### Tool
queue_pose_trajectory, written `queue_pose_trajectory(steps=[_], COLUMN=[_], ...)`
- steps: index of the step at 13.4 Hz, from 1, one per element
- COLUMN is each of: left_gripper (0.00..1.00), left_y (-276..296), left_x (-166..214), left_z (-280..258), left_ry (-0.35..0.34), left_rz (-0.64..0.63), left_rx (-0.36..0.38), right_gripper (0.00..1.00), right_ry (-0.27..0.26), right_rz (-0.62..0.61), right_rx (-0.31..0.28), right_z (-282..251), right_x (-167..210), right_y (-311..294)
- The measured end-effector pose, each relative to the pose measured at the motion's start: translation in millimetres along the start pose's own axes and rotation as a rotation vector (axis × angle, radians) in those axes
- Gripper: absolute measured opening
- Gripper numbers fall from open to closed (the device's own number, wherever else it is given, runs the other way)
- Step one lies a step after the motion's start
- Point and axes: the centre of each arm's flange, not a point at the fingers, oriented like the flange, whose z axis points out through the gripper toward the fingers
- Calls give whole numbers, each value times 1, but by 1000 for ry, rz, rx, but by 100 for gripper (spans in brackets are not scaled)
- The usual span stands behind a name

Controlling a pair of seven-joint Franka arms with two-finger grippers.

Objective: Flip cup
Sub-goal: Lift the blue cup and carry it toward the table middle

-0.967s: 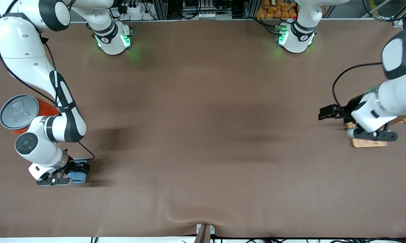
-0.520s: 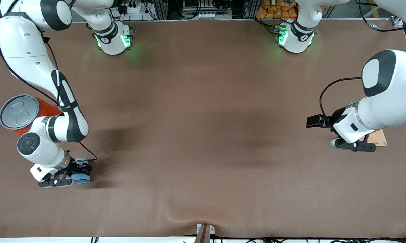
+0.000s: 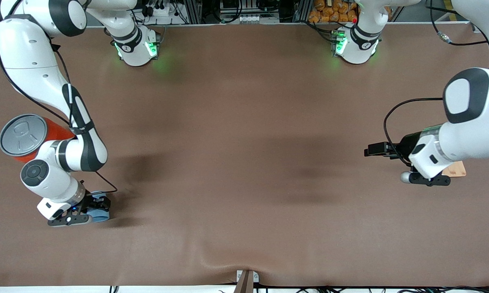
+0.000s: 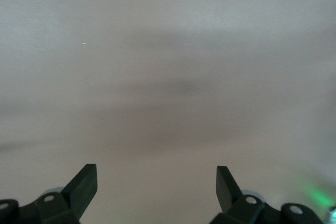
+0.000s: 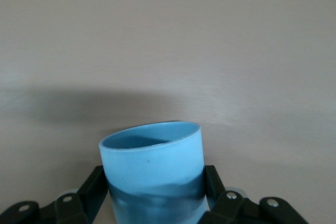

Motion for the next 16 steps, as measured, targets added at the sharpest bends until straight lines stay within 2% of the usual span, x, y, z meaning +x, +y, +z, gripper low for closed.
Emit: queue_pose_trajectory(steps=[2,6,10,16], left_gripper=[100,100,100,100], left_y=[0,-3,1,1], left_x=[5,20,21,19], left_z=[13,52,60,74], left_ry=[-26,-86,-100,-126], left_rz=[-30,-58,-61,-65], left_rx=[-105,-246,-279,-348], right_gripper=[80,80,80,80], right_ry=[15,35,54,79], right_rz=[-107,-401,-713,-1211], right_rx=[11,24,52,78], right_z=[-29,-81,-94,-107], right_x=[13,28,19,-32], right_y=[-30,-116,-251,-421])
